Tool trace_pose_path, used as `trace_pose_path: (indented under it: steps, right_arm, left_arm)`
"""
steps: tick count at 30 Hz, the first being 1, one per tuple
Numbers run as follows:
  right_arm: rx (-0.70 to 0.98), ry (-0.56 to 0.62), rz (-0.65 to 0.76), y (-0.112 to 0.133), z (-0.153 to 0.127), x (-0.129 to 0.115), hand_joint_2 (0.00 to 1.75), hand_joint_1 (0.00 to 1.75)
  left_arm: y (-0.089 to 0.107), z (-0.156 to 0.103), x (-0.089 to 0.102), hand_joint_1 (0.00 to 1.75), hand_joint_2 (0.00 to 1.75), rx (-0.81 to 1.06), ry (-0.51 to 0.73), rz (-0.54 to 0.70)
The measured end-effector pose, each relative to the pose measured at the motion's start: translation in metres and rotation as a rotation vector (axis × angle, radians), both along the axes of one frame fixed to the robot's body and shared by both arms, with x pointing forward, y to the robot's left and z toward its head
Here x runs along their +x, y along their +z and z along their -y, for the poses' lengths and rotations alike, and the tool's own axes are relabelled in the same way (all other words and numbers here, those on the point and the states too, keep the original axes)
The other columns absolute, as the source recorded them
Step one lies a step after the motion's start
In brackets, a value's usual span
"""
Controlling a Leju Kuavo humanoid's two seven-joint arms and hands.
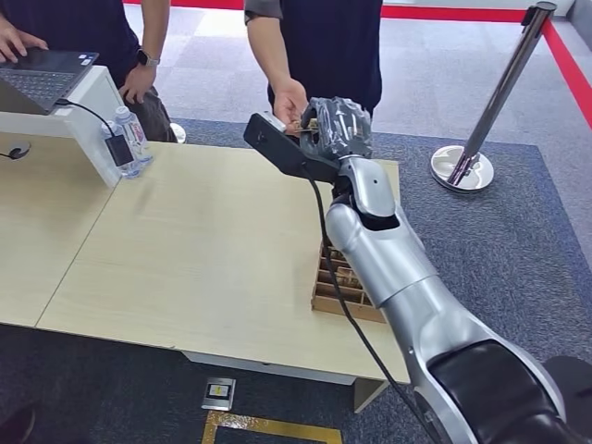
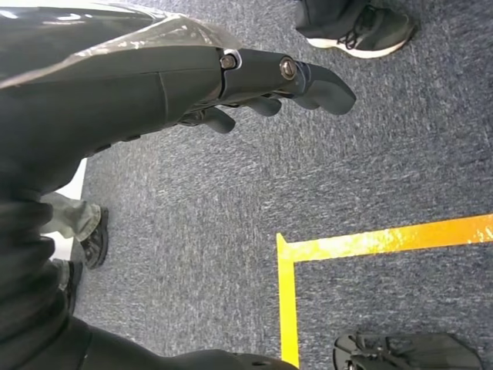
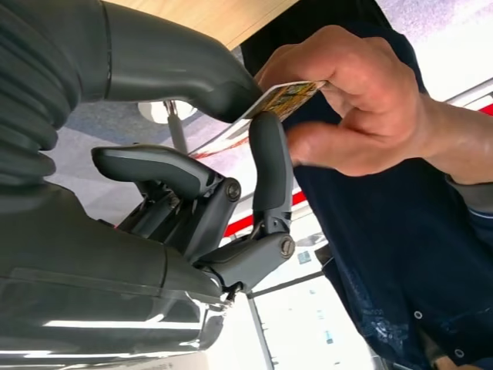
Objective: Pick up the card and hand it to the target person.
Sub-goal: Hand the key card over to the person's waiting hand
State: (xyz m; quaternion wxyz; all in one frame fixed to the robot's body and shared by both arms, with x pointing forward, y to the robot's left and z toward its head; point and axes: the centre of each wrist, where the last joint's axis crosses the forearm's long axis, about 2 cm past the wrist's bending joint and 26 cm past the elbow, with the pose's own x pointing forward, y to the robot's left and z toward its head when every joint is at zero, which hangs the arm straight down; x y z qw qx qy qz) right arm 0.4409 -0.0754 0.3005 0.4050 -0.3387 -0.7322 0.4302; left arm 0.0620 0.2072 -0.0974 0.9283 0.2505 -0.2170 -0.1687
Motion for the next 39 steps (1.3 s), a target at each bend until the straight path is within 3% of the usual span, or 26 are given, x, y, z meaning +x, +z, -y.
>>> trace_pose_path:
  steps: [10, 11, 12, 13, 14, 16, 17, 20, 39]
  right_arm:
    - [-0.033, -0.005, -0.054, -0.0095, -0.0033, 0.0016, 1.75, 1.75]
    - [-0.035, -0.004, -0.058, -0.0097, -0.0037, 0.0017, 1.75, 1.67]
    - [-0.038, -0.003, -0.061, -0.0098, -0.0043, 0.0018, 1.75, 1.55]
    - [-0.040, -0.002, -0.064, -0.0101, -0.0049, 0.0017, 1.75, 1.29]
    - [-0.042, -0.001, -0.066, -0.0103, -0.0054, 0.0016, 1.75, 0.86]
    - [-0.044, 0.001, -0.070, -0.0108, -0.0062, 0.0014, 1.75, 0.17]
    - [-0.043, 0.002, -0.072, -0.0111, -0.0065, 0.0013, 1.31, 0.00]
    - [-0.034, 0.003, -0.074, -0.0115, -0.0079, 0.0007, 0.00, 0.00]
    - [-0.017, -0.006, 0.042, -0.0107, 0.0009, 0.0017, 0.00, 0.00]
  left_arm:
    - [0.0000, -0.0001, -0.0003, 0.00, 1.75, -0.002, 0.014, 0.002]
    - [0.0000, -0.0001, -0.0003, 0.00, 1.75, -0.002, 0.015, 0.003]
    - [-0.0001, -0.0001, -0.0004, 0.00, 1.75, -0.002, 0.015, 0.003]
    - [-0.0001, -0.0001, -0.0004, 0.00, 1.75, -0.002, 0.016, 0.003]
    - [-0.0001, -0.0001, -0.0004, 0.00, 1.75, -0.002, 0.016, 0.002]
    - [-0.0001, -0.0002, -0.0004, 0.00, 1.75, -0.003, 0.017, 0.002]
    - [-0.0001, -0.0002, -0.0004, 0.00, 1.75, -0.003, 0.018, 0.002]
    - [-0.0001, -0.0002, -0.0004, 0.00, 1.75, -0.003, 0.019, 0.002]
    - [-0.0002, -0.0001, -0.0006, 0.00, 1.75, -0.008, 0.026, -0.004]
